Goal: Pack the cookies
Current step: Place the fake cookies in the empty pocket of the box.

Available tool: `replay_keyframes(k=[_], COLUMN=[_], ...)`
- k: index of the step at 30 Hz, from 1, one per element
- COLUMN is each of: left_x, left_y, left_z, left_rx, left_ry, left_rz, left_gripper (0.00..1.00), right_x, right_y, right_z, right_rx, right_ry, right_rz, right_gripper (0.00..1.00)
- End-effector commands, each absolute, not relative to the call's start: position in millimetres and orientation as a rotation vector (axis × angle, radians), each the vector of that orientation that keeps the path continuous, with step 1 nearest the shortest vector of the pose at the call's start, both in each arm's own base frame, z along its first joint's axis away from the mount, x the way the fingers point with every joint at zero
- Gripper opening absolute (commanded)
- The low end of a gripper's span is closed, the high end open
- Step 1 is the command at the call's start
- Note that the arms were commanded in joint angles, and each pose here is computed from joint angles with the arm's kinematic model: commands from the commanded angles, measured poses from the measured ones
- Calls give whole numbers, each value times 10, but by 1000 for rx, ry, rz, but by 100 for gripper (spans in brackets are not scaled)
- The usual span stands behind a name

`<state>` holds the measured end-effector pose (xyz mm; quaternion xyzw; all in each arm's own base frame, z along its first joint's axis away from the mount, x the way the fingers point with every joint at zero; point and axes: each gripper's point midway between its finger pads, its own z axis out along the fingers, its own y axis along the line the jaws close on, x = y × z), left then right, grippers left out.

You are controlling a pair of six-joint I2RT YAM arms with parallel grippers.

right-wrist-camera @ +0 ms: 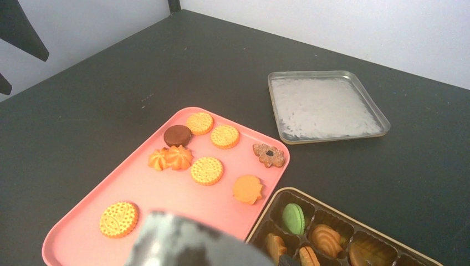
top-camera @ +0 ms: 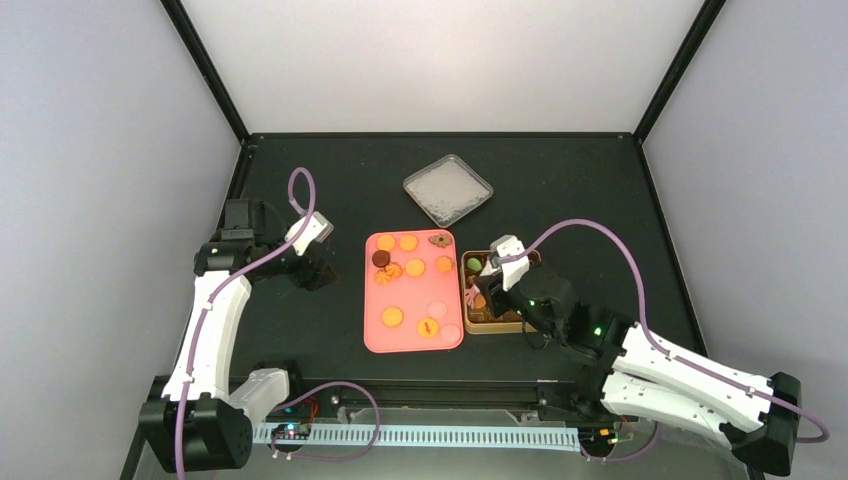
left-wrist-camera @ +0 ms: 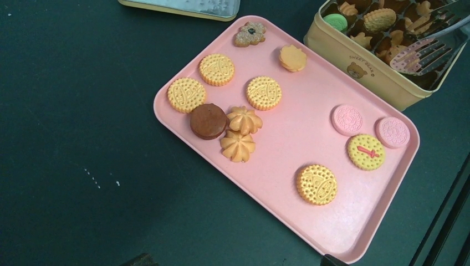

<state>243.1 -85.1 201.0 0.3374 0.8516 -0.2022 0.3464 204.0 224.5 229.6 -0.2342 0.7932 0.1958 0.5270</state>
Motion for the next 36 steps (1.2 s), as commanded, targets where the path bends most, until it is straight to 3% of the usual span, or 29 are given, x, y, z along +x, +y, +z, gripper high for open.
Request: replay_keyframes(k=[1,11,25,36], left_x=[2466,2456,2464,2459], left_y=[-862,-843,-847,-849], left_z=[2100,2088,2064,2018], left_rx=[882,894,891,893], left_ry=[2175,2181,2185,2195], left_rz=[-535,-514,-524,-531], left_gripper=[79,79,79,78], right_x=[2022,2290,2496,2386], right_y=[2258,2232,2220,2218], right_z=[2529,2825,2654,2441], right_rx=[-539,-490,-471,-531], right_ry=[1865,1836,1821,1868], right_rz=[514,506,446,461], right_gripper=[39,34,30,24])
